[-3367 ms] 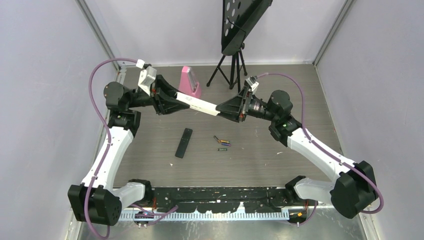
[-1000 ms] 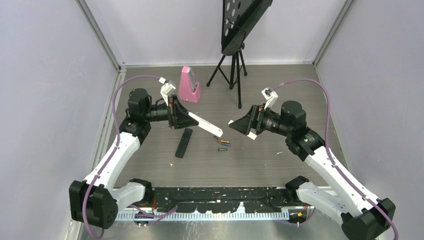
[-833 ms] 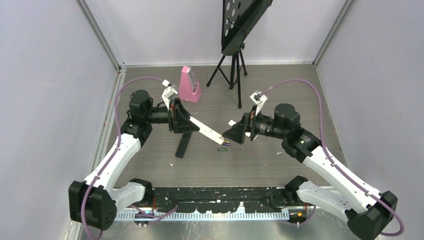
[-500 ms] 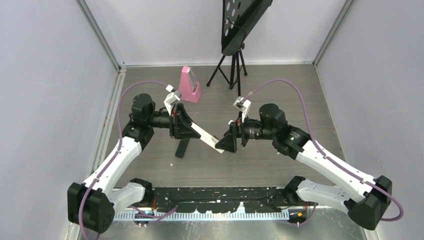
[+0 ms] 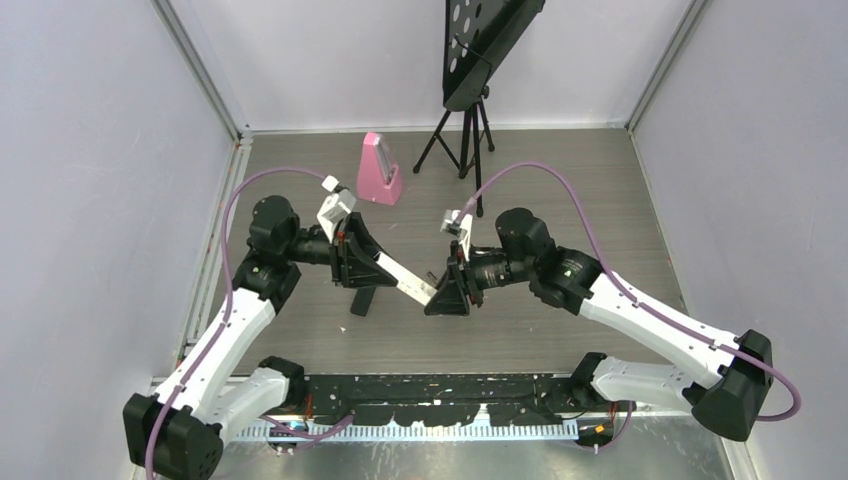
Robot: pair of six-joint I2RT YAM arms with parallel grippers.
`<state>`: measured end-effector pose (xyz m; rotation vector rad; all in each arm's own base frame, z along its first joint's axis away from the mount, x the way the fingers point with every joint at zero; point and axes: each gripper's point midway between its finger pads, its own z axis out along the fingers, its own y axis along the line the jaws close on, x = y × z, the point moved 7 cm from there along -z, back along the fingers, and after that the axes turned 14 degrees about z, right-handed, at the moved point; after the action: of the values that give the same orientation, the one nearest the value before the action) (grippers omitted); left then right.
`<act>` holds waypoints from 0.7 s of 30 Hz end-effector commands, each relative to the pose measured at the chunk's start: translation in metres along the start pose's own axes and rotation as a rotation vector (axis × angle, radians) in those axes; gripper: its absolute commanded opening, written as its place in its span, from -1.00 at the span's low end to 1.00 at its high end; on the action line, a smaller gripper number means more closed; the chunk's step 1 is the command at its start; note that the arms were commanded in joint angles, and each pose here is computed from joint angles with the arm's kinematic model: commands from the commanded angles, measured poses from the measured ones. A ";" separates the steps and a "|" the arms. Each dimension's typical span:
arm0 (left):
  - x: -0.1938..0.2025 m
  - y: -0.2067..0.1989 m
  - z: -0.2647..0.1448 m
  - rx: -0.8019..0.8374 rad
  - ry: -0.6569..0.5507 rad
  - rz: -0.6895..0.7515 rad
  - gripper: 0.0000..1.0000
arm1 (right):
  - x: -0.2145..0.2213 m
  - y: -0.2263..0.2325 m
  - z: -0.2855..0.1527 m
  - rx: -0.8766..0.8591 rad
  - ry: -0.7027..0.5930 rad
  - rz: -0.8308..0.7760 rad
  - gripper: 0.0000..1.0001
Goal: Load the batteries into the remote control
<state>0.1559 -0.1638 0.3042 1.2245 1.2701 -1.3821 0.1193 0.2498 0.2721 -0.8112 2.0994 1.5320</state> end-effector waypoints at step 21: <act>-0.012 0.057 -0.019 -0.851 -0.404 -0.517 0.84 | -0.075 -0.014 0.030 0.475 -0.557 -0.192 -0.83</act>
<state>0.2001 -0.1582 0.3125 0.3710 1.6133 -1.1549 0.1478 0.2919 0.2708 -0.6642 1.9950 1.0672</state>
